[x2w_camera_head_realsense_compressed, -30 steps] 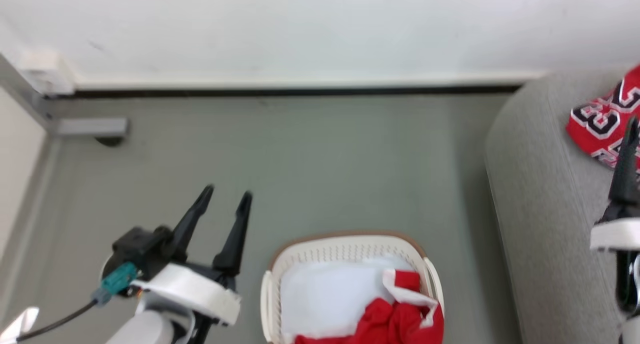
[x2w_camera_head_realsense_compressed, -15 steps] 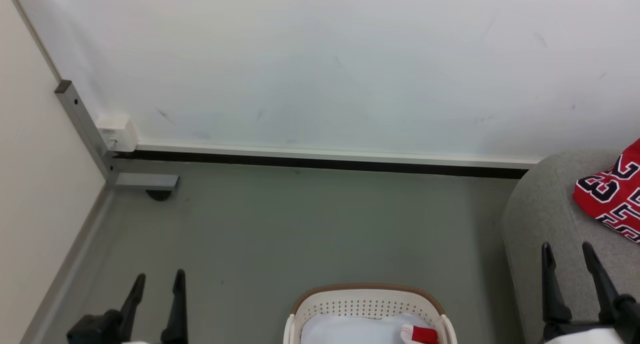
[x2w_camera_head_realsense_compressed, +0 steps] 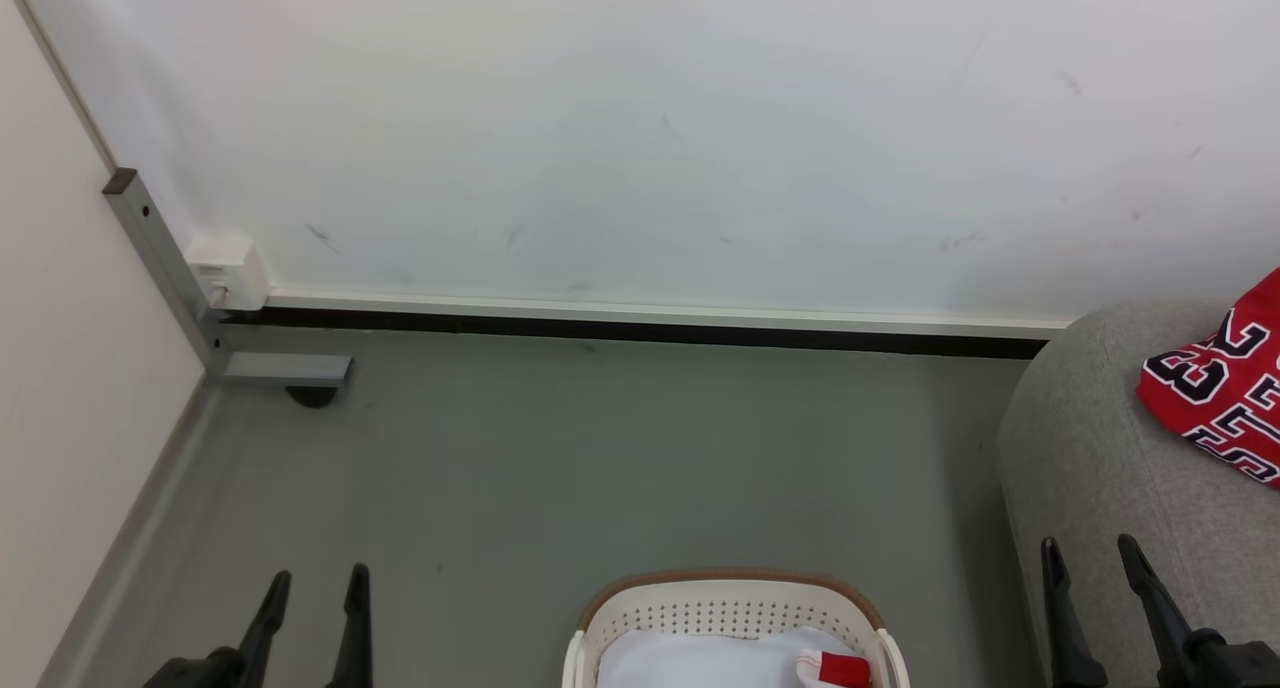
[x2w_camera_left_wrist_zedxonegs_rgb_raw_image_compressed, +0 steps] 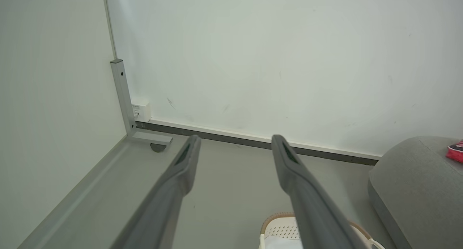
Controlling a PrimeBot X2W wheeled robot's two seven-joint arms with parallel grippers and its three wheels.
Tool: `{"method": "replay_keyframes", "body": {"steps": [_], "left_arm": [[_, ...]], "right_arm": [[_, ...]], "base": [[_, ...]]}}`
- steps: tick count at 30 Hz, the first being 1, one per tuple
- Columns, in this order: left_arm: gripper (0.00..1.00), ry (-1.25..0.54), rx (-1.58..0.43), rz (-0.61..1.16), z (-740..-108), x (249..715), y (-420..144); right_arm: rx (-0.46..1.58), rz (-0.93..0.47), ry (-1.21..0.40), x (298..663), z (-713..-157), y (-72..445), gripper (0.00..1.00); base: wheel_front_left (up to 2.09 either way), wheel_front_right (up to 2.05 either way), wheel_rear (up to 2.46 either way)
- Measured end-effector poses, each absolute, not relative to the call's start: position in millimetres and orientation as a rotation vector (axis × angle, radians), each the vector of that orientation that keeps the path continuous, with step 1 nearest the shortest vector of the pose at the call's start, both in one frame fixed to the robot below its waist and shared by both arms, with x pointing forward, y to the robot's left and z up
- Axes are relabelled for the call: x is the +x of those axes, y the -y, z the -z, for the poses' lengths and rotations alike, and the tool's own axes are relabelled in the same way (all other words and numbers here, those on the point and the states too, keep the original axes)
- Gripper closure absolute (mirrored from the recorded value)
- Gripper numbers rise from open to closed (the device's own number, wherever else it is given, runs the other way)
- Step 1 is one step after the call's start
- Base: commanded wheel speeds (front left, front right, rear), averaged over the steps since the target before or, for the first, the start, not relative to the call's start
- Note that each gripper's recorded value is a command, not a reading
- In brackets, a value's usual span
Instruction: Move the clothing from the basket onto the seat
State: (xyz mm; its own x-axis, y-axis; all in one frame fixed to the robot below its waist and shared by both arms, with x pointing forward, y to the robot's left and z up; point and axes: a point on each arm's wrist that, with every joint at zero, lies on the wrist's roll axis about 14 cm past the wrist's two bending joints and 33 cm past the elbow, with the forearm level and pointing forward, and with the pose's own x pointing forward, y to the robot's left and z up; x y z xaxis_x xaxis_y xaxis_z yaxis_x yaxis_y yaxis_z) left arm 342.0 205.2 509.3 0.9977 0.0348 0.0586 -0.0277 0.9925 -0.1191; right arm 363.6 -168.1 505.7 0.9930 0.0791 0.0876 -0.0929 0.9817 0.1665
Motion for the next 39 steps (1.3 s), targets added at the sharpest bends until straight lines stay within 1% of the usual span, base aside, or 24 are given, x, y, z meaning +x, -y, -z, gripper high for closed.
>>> {"method": "replay_keyframes", "body": {"steps": [10,17,24,30,33,39], "left_arm": [[0.0,0.067,-0.124,-0.003,-508.8,349.4,-197.0],[0.0,0.102,-0.128,0.095,-520.9,371.8,-169.3],[0.0,0.093,-0.106,0.34,-521.2,398.0,-99.0],[0.0,0.022,-0.072,0.566,-507.4,413.2,-31.4],[0.0,-0.033,-0.06,0.669,-494.2,417.5,1.3],[0.0,-0.212,-0.029,0.854,-444.4,411.6,55.3]], "right_arm": [[0.172,-0.084,0.077,366.5,-504.6,168.8,0.0],[0.165,-0.048,0.094,369.7,-509.4,181.4,0.0],[0.145,0.041,0.129,373.1,-518.9,213.0,0.0],[0.127,0.097,0.145,378.2,-523.3,232.8,0.0],[0.114,0.114,0.155,383.5,-526.3,239.8,0.0],[0.085,0.153,0.176,395.4,-531.7,255.8,0.0]], "base": [[0.0,0.0,0.0],[0.0,0.0,0.0],[0.0,0.0,0.0],[0.0,0.0,0.0],[0.0,0.0,0.0],[0.0,0.0,0.0]]}}
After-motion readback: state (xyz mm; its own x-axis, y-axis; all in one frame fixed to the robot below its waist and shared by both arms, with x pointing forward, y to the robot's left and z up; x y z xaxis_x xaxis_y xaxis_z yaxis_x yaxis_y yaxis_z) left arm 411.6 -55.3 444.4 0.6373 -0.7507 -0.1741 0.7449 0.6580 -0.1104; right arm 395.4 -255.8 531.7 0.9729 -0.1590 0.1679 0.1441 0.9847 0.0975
